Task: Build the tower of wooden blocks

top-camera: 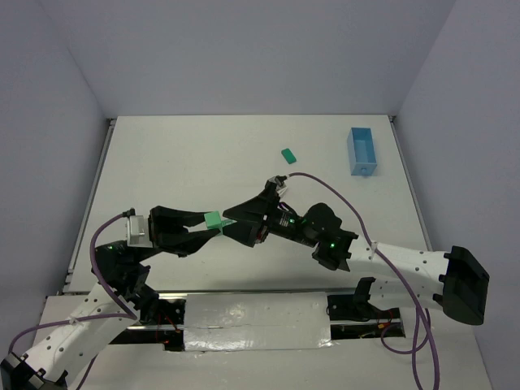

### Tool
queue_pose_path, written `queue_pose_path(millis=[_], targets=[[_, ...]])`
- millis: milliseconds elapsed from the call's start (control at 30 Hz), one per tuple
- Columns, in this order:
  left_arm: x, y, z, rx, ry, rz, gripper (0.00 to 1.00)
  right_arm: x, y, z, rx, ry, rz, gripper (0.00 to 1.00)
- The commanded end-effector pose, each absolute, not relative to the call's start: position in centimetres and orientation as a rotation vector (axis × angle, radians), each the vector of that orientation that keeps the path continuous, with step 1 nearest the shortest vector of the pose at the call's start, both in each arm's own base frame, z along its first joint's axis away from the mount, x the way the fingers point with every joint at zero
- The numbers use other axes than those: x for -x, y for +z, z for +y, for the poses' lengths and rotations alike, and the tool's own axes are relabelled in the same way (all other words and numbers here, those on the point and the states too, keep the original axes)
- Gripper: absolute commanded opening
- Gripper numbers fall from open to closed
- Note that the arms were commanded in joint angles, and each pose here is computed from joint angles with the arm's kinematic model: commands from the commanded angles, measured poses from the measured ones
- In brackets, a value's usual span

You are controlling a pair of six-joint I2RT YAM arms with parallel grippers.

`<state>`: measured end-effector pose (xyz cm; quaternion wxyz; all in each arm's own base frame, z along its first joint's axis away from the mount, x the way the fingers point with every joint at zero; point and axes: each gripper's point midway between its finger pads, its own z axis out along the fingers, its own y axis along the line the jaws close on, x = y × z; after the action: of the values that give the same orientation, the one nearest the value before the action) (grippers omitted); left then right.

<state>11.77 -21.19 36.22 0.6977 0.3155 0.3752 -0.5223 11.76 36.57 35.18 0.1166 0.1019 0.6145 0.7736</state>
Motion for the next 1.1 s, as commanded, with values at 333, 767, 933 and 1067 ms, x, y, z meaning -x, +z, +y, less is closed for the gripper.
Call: queue_pose_path(millis=[333, 767, 933, 1067], targets=[[-10.7, 37.4, -21.6, -0.793, -1.140, 0.752, 0.01, -10.4, 40.1, 36.6, -0.166, 2.346, 1.666, 0.85], [-11.3, 37.1, -22.0, -0.807, -1.135, 0.811, 0.21, -10.1, 39.9, 36.5, -0.106, 2.289, 1.671, 0.34], [-14.2, 37.1, -21.4, -0.686, -1.063, 0.982, 1.00, -11.8, 37.8, 36.5, -0.108, 2.108, 1.738, 0.30], [-16.9, 36.1, -19.3, -0.539, -0.931, 1.301, 1.00, -15.8, 35.8, 34.2, -0.202, 1.894, 1.757, 0.30]])
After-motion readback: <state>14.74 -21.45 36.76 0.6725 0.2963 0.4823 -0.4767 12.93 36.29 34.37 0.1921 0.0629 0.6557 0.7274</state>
